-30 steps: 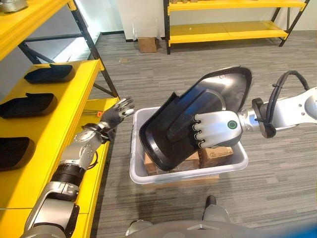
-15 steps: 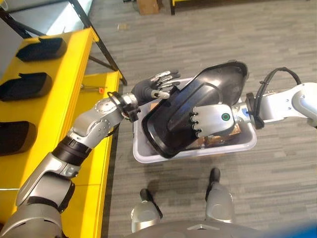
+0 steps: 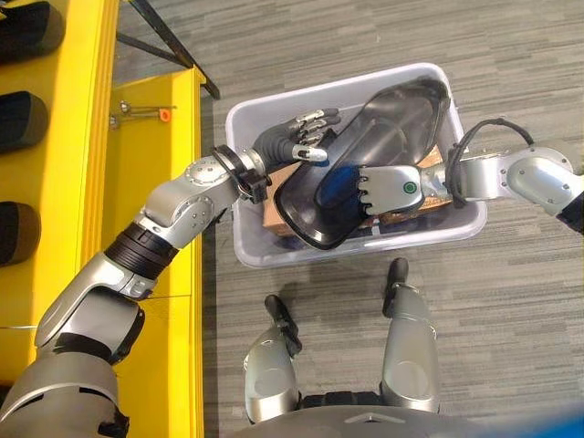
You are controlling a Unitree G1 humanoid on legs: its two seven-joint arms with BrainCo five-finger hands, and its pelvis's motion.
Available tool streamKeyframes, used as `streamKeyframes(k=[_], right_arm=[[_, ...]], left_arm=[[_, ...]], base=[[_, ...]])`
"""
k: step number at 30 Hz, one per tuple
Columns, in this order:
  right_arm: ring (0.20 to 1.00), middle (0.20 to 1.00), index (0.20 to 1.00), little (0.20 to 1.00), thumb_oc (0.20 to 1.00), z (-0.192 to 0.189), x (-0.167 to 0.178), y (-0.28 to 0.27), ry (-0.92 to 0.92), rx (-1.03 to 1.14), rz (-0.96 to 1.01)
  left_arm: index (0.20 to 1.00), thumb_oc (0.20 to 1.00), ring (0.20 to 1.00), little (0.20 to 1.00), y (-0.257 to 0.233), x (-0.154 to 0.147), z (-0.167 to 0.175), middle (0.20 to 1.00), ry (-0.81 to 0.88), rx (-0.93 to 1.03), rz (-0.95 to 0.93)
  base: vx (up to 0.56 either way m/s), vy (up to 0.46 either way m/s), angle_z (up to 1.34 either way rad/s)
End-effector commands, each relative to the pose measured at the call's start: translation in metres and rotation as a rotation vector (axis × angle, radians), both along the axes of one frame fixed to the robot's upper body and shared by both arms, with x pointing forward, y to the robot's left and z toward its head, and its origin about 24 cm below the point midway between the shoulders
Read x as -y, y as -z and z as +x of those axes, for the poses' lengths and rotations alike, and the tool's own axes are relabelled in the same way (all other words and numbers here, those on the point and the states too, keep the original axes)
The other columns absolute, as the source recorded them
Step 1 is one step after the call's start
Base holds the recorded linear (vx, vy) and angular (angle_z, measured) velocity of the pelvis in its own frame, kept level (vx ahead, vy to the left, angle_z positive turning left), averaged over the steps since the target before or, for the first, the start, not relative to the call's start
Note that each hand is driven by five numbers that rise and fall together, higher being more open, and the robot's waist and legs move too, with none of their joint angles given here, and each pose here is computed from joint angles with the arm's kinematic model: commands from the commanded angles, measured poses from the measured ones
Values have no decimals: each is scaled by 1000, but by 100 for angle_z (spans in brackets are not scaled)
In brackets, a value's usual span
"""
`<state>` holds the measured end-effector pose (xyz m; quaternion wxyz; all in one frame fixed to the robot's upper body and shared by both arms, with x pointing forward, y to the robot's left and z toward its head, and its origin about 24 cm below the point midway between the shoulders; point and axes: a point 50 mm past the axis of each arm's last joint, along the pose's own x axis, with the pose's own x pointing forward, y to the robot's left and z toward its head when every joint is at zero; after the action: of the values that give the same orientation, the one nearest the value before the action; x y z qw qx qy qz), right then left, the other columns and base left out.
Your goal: Move parts from the plastic box to the shelf.
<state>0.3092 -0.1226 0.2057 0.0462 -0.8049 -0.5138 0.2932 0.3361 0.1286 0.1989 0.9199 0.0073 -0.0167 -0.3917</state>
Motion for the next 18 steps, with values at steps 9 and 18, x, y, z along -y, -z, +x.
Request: streamKeyframes(k=[9,18], right_arm=[[200,200,200,200,200,-2,-29,-54,-136,234,194],[200,200,200,200,200,-1,-32,-64,-100,299,215]], left_arm=[[1000,1000,1000,1000,2,6,-3,1000,-4,50,-57],[1000,1000,1000,1000,16,-10,5,1000,-106,16,-50]], base=[[7,-1,0],[-1,-3,0]])
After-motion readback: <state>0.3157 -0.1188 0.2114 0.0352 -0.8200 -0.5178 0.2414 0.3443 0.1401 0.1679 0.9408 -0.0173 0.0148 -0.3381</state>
